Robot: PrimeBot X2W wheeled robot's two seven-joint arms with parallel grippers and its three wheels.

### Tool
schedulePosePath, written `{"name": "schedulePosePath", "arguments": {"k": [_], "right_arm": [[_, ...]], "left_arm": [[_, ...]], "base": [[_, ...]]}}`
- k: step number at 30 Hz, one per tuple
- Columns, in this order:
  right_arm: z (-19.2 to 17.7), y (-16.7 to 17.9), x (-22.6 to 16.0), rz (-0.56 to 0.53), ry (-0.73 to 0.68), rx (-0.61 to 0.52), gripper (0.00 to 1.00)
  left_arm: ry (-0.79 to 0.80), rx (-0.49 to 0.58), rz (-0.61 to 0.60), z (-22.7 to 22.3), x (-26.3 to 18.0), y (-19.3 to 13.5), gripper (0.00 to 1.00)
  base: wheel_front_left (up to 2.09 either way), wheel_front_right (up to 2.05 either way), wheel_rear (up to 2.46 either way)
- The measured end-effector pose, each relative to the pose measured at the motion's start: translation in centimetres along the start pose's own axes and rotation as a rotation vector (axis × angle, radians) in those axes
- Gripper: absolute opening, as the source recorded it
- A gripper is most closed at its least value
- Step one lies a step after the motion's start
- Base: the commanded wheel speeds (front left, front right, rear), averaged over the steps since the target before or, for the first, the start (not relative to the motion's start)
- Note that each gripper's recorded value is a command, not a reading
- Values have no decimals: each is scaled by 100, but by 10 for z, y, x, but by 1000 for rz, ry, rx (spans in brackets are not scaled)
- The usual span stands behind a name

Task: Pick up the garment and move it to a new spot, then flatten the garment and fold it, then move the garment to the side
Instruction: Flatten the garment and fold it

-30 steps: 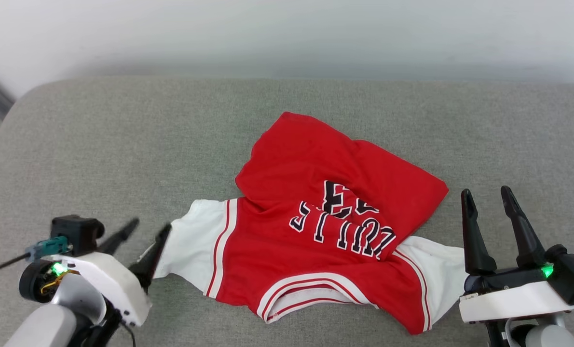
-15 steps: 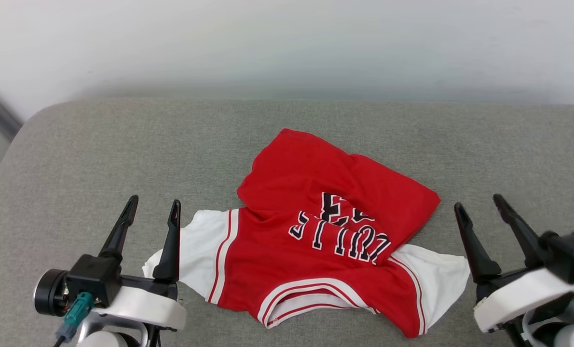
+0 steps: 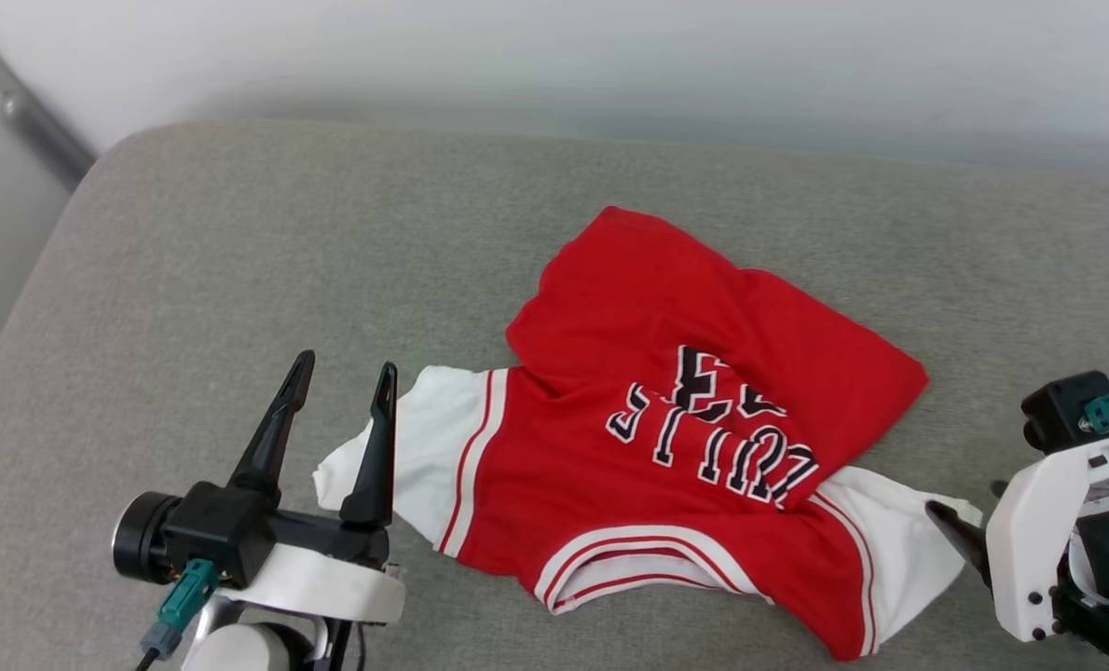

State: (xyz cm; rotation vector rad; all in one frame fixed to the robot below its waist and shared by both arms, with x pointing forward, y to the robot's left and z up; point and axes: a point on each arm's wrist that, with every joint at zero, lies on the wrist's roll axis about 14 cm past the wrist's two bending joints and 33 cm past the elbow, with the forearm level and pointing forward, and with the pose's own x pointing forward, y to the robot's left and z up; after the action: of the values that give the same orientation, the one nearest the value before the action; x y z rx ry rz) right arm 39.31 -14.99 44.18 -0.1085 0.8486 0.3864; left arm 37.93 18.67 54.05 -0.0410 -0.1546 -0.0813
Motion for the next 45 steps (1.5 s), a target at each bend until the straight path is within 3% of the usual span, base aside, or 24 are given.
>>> {"name": "schedulePosePath", "arguments": {"k": [8,15,16,25,34,38,39,40,42,45], "right_arm": [[-34,-6,43,-13,179,-31,100],[-46,4,73,22,217,-22,100],[-48,5,75,25,223,-27,0],[-38,-7,69,-4,151,-14,0],[-28,-116,10,-292,28,132,0],[-49,-137,-9,-370,30,215,0],[-56,-135,-10,-375,35,228,44],[-59,-134,-10,-379,23,238,100],[-51,-127,-9,-371,-37,217,100],[-3,-118,-20,-355,-294,185,100]], "left_arm": [[-5,-3,59,0,-2,16,100],[20,20,115,-6,-10,34,100],[21,18,119,-6,-10,35,100],[39,16,115,-13,-16,35,100],[13,-2,60,-8,-9,20,100],[17,-8,47,-10,-7,16,100],[22,-9,47,-12,-7,17,100],[27,-10,48,-14,-8,17,100],[36,-12,42,-17,-8,16,100],[28,-35,47,-14,-9,19,100]], "base": [[0,0,0],[0,0,0],[0,0,0],[0,0,0],[0,0,0],[0,0,0],[0,0,0],[0,0,0],[0,0,0],[0,0,0]]}}
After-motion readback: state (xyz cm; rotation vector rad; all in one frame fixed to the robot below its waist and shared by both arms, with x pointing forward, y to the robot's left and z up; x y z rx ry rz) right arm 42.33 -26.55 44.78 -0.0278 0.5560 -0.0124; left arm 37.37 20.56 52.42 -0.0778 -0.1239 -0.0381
